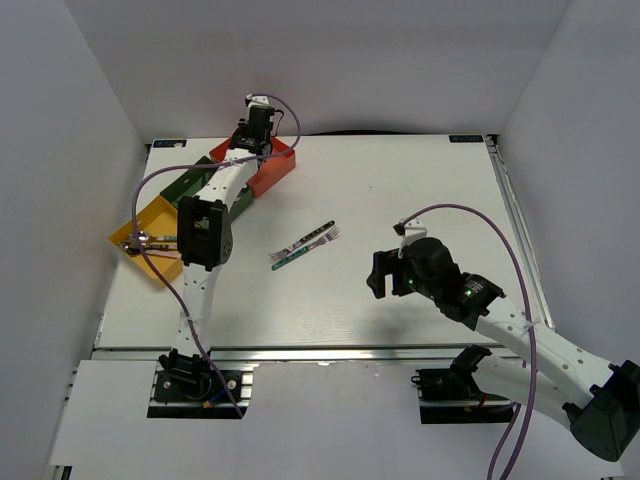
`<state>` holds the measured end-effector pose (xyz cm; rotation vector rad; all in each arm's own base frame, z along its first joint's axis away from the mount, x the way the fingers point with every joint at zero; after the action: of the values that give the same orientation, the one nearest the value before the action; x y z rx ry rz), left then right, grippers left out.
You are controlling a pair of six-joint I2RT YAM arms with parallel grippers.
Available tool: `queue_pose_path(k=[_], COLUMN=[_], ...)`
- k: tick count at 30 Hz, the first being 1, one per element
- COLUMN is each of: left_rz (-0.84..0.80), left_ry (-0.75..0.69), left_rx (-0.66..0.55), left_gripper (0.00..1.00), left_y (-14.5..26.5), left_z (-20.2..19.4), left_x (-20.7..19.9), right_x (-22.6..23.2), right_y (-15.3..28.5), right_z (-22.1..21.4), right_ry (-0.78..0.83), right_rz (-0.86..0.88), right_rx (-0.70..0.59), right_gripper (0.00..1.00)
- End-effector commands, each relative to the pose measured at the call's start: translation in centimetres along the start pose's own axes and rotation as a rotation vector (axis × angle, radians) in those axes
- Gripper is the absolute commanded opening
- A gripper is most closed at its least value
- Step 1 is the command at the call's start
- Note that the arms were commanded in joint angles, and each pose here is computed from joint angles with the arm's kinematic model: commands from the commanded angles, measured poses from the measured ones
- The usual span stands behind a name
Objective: Sort the eating utensils into containers
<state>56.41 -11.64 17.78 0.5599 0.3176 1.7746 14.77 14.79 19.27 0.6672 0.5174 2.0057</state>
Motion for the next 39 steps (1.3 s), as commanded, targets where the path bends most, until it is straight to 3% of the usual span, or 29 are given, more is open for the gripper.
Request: queue_pose_path(k=[1,7,9,11,15,18,19,24,29,39], left_rz=[0.011,0.005,-0.005,-0.021,-0.167,-0.321,-0.389,-0.645,-0.667,-0.600], left_ry=[0.043,0.101,0.115,0.137,0.100,-0.006,-0.064,-0.306,-0.409,-0.413], left_rx=[-0.019,-0.082,-0.094,-0.130,-0.073,0.013,0.093,0.159,0.255,0.202], left_gripper=[0.49,0.78,0.95,0.98,0.98,0.97,0.96,0.81,0.56,0.58], left_y=[0.2,3.8,5.7,8.9,14.7,18.9,19.5,26.5,27.9,25.4], left_z=[1.2,4.6,5.7,7.6,6.5,2.5,-1.0,-9.0,-15.0,-17.2], left_x=[1.2,2.8,3.2,3.9,2.3,-0.4,-1.5,-6.8,-7.2,-6.8], right_x=[0.2,0.2,0.2,0.2,0.1,0.0,0.0,-0.1,0.1,0.2], right_y=[0.4,0.4,0.4,0.5,0.3,0.3,0.4,1.1,1.6,0.9], right_z=[1.0,1.0,1.0,1.0,0.9,0.6,0.4,0.2,-0.1,-1.0], right_ry=[0.002,-0.003,-0.007,-0.009,-0.022,-0.022,-0.022,-0.019,-0.031,-0.039], right_rz=[0.001,0.002,0.004,0.006,-0.004,-0.003,-0.004,0.008,0.045,0.081], right_rx=[-0.025,-0.027,-0.032,-0.037,-0.048,-0.043,-0.037,-0.045,-0.046,-0.016], right_gripper=[0.89,0.89,0.89,0.89,0.89,0.89,0.89,0.89,0.89,0.89])
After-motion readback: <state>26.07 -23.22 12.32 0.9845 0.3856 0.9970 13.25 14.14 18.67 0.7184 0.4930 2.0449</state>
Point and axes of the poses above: each gripper's point midway between its finger pads, its own y axis back along the fingers, its own x axis along the line the jaws close on, z = x × y, the point moved 9 cm from there along y, back along the fingers, and after that the axes turned 1 degree about -y, right-handed, at the moved point
